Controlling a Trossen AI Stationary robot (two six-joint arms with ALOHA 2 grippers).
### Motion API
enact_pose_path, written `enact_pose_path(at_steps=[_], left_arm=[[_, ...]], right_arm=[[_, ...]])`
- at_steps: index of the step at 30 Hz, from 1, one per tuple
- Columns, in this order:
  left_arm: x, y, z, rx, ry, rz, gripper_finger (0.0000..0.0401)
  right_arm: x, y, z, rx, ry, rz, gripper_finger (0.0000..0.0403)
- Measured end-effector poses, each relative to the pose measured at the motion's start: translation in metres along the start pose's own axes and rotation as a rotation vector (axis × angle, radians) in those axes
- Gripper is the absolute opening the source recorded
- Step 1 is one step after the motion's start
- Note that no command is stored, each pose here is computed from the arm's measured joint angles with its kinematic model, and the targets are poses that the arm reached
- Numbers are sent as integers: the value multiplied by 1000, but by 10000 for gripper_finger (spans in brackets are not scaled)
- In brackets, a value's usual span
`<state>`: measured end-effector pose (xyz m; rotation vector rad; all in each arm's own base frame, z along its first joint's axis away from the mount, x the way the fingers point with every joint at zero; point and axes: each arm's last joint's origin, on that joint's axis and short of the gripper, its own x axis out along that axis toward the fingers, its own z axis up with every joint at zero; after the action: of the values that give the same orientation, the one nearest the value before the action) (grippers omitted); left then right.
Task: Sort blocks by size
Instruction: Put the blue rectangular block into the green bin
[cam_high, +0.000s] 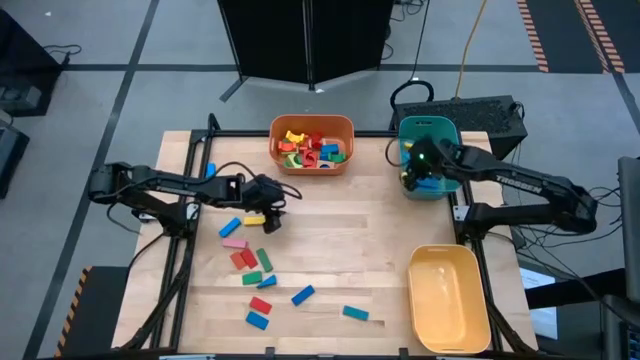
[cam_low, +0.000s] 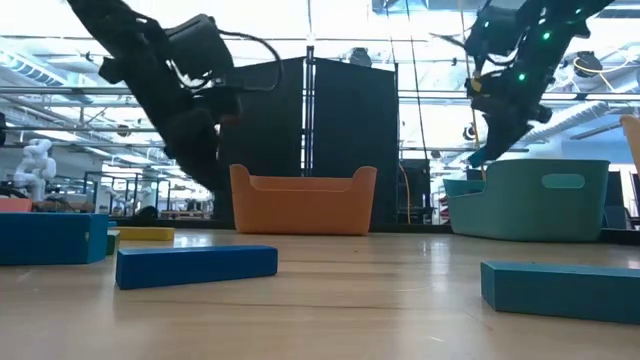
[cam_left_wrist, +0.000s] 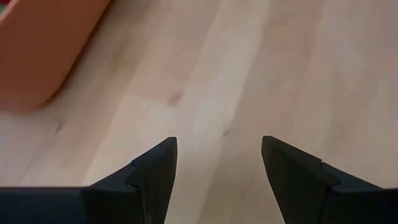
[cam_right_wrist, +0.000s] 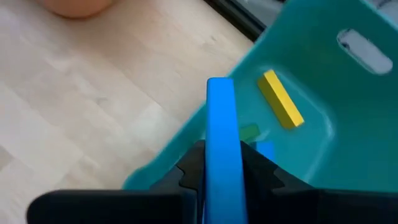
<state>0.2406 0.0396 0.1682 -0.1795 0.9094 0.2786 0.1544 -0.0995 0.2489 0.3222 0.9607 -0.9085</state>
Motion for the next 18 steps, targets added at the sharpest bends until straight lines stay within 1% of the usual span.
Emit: enact_pose_path(at_steps=[4, 7, 13, 18], left_arm=[[-1, 3, -9, -33, 86, 83, 233], [-1, 5, -12, -28, 114, 116, 233], [-2, 6, -20, -23, 194, 131, 233], [-4, 7, -26, 28, 262, 136, 233]], right_arm=[[11, -11, 3, 41, 55, -1, 50], [18, -17, 4, 44, 96, -3, 53], [36, -27, 4, 68, 196, 21, 72], [49, -32, 3, 58, 270, 23, 78]])
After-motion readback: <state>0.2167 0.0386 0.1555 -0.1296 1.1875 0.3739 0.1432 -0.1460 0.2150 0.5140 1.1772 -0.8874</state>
